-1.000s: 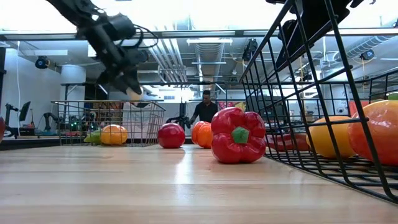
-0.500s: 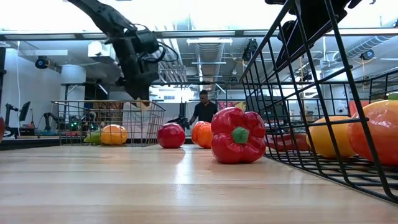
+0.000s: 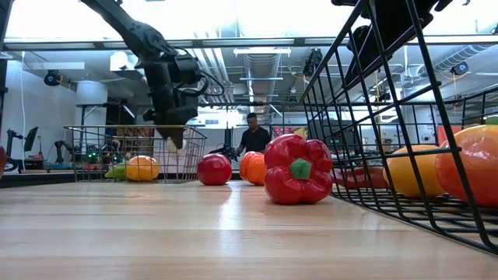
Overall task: Sort produce into baskets
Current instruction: Put the white garlic into the gold wire basket
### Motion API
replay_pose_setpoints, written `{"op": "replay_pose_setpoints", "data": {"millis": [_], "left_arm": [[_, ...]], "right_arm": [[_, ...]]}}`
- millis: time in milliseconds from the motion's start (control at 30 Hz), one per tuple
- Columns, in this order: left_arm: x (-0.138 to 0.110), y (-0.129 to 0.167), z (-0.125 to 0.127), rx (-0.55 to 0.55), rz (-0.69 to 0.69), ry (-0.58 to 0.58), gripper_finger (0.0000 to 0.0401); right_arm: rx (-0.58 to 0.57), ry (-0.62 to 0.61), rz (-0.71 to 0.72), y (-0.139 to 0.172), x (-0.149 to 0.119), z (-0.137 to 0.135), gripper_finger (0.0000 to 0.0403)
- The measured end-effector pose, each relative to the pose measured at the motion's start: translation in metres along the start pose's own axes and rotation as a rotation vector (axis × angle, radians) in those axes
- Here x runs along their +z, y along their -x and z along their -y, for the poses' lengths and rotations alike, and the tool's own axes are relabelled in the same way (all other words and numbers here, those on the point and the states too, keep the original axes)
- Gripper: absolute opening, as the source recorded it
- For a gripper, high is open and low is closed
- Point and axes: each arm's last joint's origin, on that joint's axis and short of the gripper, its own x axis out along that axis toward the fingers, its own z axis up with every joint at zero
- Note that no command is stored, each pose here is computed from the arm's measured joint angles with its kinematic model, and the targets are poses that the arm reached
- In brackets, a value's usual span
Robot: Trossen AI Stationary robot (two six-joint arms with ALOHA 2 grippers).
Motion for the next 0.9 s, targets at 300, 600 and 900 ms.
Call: {"op": "replay_pose_setpoints", "data": {"millis": [300,600,900], "left_arm": [[-0.002,-0.012,0.002,-0.001,-0.041,0.004,0.015],[-0.001,-0.016,0.001,0.039,-0.047,0.007,0.015],[-0.001,-0.015,-0.001,0.102,-0.048,0.007,0.0161]], "right_arm": [[-0.016,0.004,0.006,0.0,0.0,0.0,0.0272],[-0.016,0.004,0.006,0.0,0.0,0.001,0.0274],[-0.016,0.004,0.006,0.0,0.0,0.001,0.027]]}}
